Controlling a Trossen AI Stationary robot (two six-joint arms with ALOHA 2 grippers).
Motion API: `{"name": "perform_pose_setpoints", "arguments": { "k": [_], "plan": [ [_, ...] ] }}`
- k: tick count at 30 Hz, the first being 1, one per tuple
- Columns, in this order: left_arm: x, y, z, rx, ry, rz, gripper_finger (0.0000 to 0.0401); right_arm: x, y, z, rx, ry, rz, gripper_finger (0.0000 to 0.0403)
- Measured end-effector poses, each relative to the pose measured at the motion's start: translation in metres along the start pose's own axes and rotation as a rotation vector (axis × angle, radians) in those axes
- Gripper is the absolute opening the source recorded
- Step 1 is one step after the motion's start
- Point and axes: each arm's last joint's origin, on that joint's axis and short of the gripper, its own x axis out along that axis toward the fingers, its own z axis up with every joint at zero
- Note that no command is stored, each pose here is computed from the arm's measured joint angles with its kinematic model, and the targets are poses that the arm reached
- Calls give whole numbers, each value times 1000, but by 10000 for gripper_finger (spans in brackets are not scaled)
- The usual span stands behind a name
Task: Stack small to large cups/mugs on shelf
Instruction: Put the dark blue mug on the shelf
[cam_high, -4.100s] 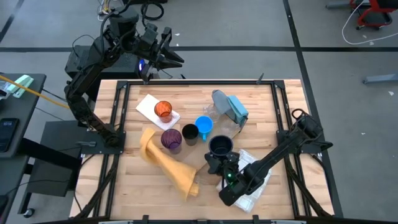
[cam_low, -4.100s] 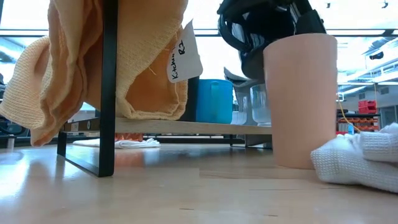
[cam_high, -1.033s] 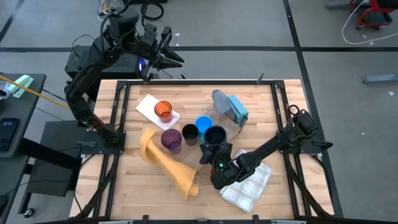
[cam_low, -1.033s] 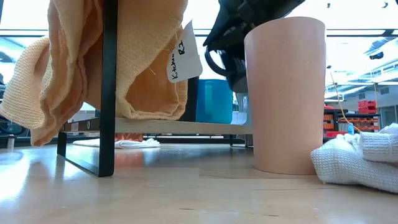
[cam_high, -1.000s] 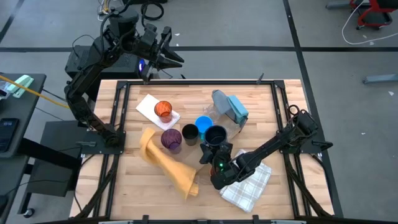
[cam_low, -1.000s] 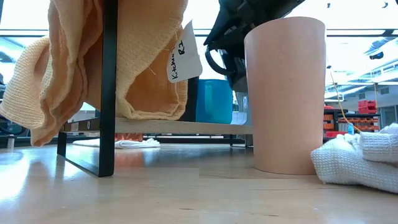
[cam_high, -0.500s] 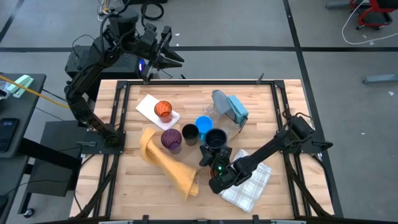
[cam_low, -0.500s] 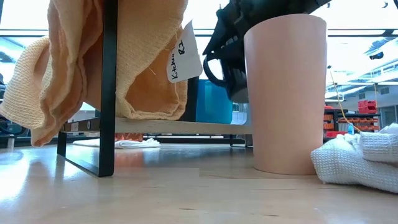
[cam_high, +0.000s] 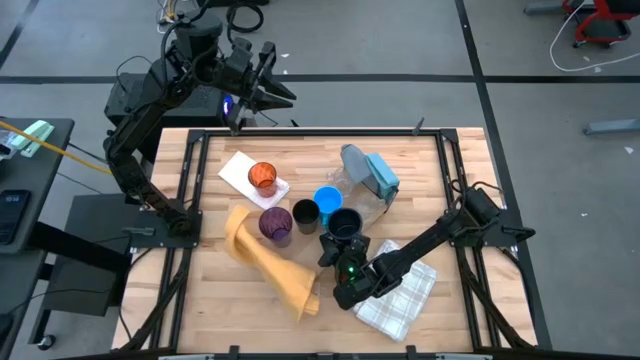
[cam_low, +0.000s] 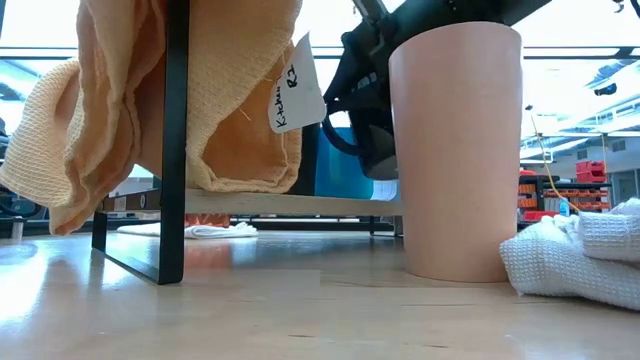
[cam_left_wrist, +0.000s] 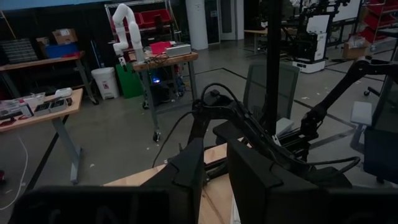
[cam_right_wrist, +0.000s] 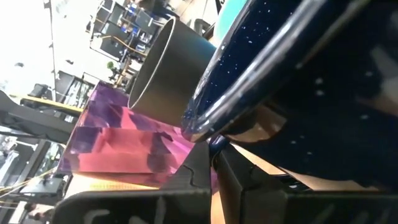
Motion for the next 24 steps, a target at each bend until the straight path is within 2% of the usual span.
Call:
{"name": "perform_pose_setpoints", "arguments": {
  "k": [16, 24],
  "plan": [
    [0, 0, 0, 0, 0, 0, 78, -3, 0, -2, 10, 38, -1, 33],
    [0, 0, 0, 1, 0, 0, 80, -3, 0, -3, 9, 54, -6, 66]
  ]
}}
